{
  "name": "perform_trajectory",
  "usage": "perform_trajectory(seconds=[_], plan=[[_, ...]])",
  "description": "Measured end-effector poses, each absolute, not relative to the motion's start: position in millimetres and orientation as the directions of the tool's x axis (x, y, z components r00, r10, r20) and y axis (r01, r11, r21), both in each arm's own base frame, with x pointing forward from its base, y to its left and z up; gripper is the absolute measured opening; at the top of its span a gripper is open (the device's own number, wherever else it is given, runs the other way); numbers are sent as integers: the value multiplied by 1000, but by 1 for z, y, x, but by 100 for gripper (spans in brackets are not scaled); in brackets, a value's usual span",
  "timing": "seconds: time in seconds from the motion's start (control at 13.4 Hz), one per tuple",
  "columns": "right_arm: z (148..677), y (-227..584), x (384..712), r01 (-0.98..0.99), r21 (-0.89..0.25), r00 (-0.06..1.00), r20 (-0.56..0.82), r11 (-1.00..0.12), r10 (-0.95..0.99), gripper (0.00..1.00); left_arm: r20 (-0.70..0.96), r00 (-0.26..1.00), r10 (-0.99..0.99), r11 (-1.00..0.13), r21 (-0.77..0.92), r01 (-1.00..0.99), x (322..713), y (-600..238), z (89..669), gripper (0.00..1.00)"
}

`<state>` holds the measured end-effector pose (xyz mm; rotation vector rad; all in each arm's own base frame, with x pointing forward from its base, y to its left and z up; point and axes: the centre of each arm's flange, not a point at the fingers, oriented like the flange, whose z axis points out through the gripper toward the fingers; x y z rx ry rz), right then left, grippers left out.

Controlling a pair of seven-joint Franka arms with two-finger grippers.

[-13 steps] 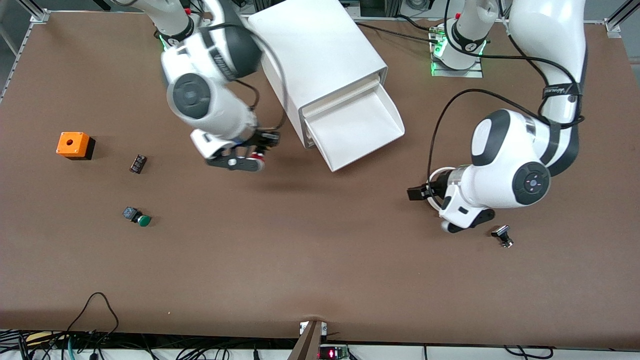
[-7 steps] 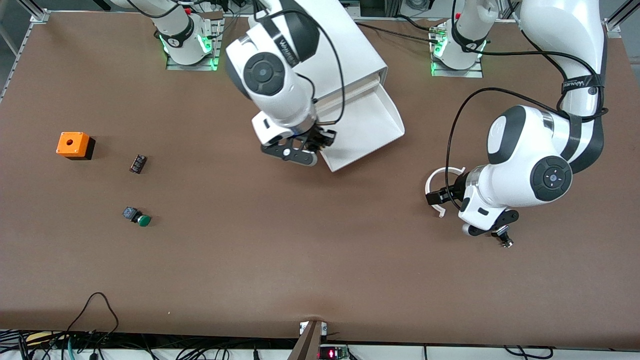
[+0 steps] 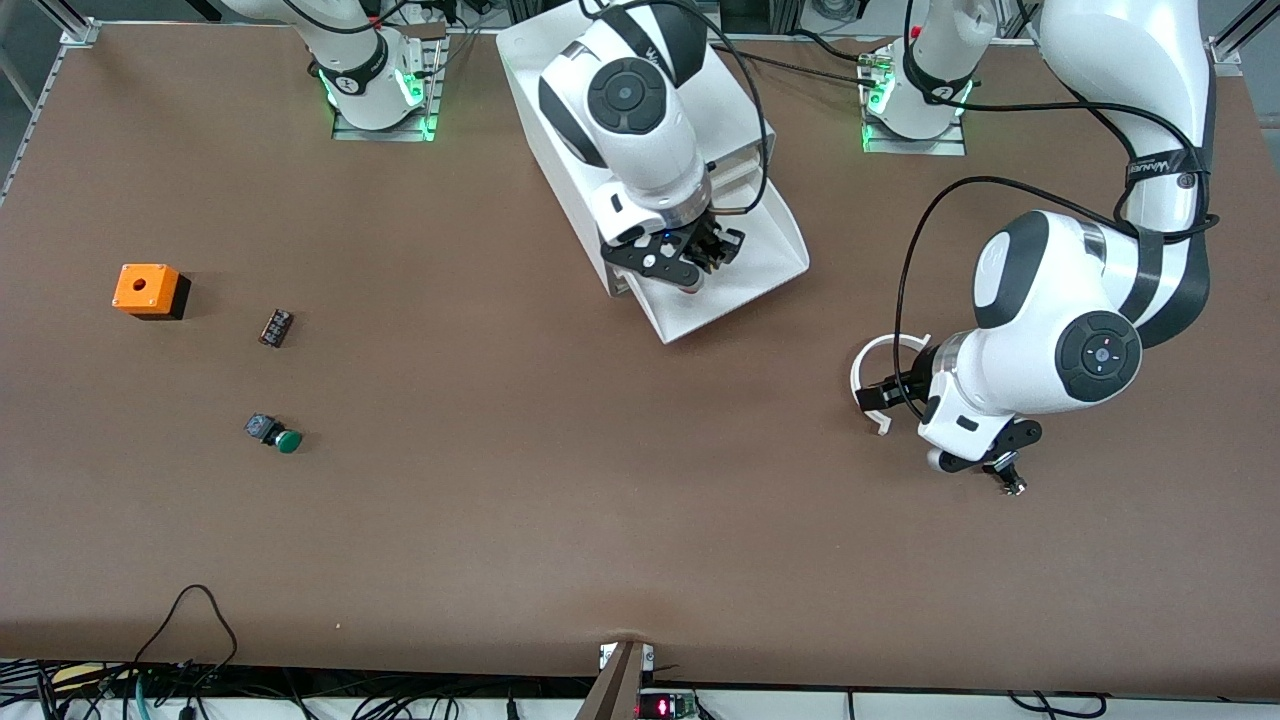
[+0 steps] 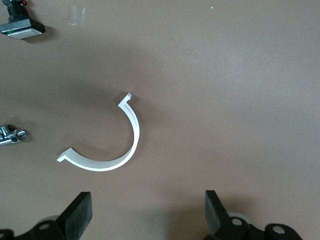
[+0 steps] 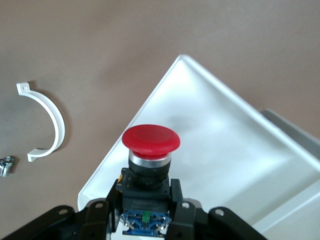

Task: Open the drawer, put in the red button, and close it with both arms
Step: 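Lower the red button into the drawer and open the right gripper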

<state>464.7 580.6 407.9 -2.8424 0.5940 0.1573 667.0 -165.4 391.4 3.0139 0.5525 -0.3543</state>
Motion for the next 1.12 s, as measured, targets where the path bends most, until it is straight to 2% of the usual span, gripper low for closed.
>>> perform_trajectory(seconds=[0.37,0.74,0.97,1.12], plan=[[363,599,449,-416,-150,905,-159,-897,-393,41,-228,908,352,-932,1,362,667,-166,391,100],[354,598,450,-424,-136,902,-158,-896,-402,44,-225,904,365,-927,0,374,666,-170,390,100],[355,593,456,-431,-135,899,-149,-892,-412,71,-190,885,426,-900,14,436,668,-183,386,100],[362,584,467,-441,-139,896,-133,-887,-424,94,-178,877,446,-890,17,456,665,-199,376,100]])
